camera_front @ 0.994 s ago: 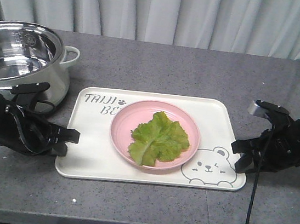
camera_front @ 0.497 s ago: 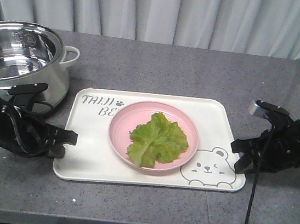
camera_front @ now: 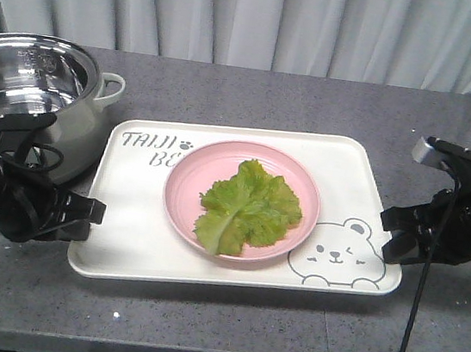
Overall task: Transfer vegetables to tray and serve
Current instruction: 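Lift the tray with both grippers toward the robot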
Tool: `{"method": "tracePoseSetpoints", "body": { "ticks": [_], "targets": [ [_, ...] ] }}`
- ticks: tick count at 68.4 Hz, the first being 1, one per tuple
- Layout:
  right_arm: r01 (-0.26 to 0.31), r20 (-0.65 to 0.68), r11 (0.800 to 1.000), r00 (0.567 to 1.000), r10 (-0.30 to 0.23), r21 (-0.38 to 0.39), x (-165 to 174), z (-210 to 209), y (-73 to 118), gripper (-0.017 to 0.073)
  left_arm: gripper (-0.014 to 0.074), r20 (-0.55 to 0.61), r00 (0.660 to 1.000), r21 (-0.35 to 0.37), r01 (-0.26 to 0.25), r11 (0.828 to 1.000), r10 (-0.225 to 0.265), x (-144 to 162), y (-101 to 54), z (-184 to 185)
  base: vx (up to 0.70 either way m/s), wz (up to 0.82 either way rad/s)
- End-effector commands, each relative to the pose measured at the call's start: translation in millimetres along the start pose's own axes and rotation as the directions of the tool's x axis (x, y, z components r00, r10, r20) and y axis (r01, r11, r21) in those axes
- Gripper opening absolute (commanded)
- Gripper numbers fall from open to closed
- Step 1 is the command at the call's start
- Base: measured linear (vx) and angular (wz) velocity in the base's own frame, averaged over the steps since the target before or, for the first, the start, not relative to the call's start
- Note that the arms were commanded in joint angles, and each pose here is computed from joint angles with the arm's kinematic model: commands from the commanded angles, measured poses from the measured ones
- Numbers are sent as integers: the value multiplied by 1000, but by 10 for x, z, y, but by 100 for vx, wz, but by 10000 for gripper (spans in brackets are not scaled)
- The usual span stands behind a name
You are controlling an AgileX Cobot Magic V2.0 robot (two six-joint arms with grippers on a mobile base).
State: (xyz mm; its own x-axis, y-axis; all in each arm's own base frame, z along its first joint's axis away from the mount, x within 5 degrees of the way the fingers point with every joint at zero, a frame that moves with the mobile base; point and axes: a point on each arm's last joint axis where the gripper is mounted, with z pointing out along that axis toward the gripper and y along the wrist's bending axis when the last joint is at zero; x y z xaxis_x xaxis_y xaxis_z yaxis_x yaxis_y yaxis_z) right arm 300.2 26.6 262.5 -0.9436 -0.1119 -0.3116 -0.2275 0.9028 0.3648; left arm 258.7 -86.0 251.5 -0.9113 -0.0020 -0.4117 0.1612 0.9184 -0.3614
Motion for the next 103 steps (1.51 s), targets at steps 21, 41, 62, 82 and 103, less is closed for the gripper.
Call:
{"method": "tracePoseSetpoints", "body": {
  "ticks": [21,41,62,82,103],
  "targets": [
    [42,101,997,994,-35,-72,176,-500,347,-3,-6,82,994,73,-79,994,73,66,-218,-494,0,0],
    [28,122,994,992,-15,-103,489,-453,405,-3,-6,103,989,81,-114,990,105,185,-278,-741,0,0],
    [49,161,992,987,-29,-120,616,-555,496,-3,-6,136,985,-6,-104,995,104,360,-249,-1036,0,0],
    [99,135,981,988,-77,-168,660,-553,619,-3,-6,157,984,0,-88,996,87,584,-270,-1251,0,0],
    [132,145,977,983,-108,-169,647,-513,718,-3,-6,177,982,-1,-74,997,73,813,-196,-1201,0,0]
  ]
}}
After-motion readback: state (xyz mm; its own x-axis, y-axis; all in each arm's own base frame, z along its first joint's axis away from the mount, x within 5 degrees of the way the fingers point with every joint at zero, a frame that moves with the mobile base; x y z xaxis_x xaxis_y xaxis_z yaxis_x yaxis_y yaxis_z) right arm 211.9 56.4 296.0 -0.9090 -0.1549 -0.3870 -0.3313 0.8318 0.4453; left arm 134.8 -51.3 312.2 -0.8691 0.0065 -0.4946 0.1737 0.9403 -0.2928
